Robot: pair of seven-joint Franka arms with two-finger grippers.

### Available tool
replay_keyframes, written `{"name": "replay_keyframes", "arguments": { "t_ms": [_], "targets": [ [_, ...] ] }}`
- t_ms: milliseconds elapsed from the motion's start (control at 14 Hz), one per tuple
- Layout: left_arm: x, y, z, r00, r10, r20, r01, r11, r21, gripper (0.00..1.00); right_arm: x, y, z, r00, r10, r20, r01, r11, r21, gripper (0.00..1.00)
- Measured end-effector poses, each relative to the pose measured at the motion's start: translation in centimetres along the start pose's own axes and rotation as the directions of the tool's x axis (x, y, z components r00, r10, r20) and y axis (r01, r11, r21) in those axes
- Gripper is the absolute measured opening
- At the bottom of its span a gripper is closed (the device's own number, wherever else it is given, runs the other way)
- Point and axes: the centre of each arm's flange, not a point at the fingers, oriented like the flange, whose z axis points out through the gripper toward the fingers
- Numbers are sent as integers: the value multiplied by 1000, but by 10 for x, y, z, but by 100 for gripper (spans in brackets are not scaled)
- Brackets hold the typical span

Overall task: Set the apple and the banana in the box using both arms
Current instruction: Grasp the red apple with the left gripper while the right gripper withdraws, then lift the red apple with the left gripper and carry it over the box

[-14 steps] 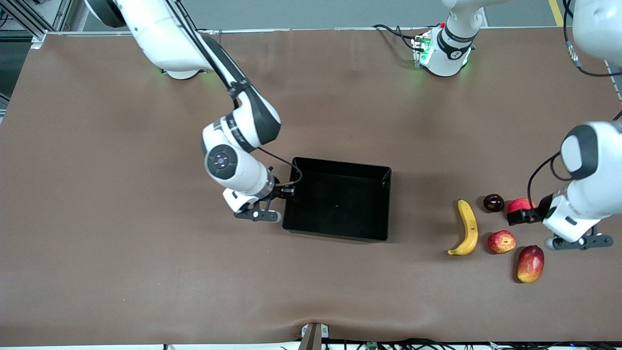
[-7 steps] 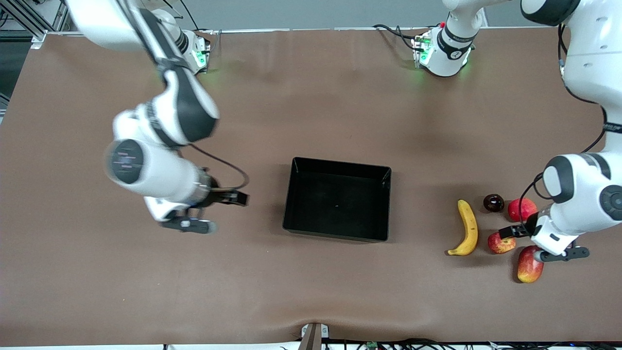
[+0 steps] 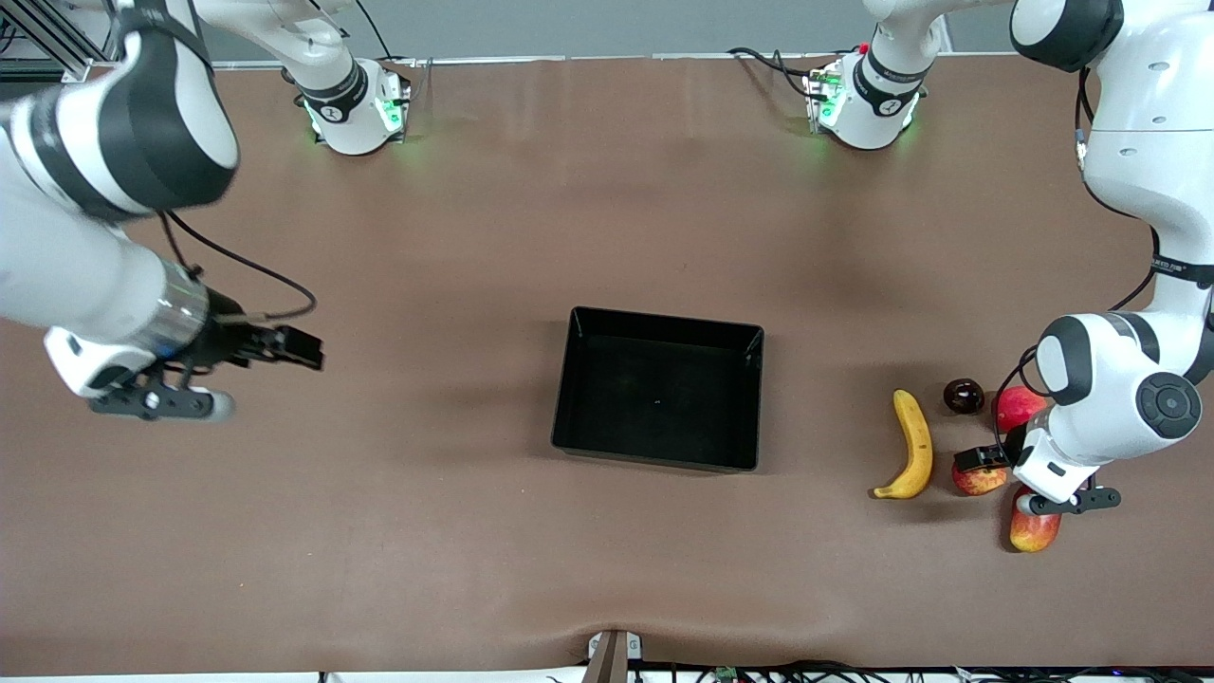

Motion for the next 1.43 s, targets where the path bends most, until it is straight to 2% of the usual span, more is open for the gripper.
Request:
{"name": "replay_keyframes", "arguments": {
  "t_ms": [71,286,500,714,929,1071,1286,1429],
  "targets": [
    [0,0,4,1000,-1,-1,1,1000,-1,93,-8,11,-10,1000,-8,0,8,1000,-12,100],
    [0,1,9,1000,1,-1,-1,1000,-4,68,-28,76,-36,995,-95,-11,94,994,-53,100],
    [5,3,2,1000,5,-22,-5,1000,-6,68,-51,142,-63,991,-134,-2,134,990,-48,100],
    [17,14,-49,996,27,-83,-28,1000,-9,68,-76,145,-87,990,-138,-4,137,989,-58,100],
    [8,69,-138,993,96,-76,-98,995,-26,68,-94,152,-93,992,-124,-9,123,991,-60,100],
    [-10,118,-179,992,117,-44,-119,992,-44,68,-100,151,-88,992,-128,-12,127,990,-60,100],
    [-47,207,-203,998,66,5,-66,994,-92,68,-98,149,-85,991,-133,-23,131,989,-62,100],
    [-75,263,-200,996,84,31,-80,990,-113,68,-98,148,-86,991,-134,-30,132,989,-64,100]
  ]
}}
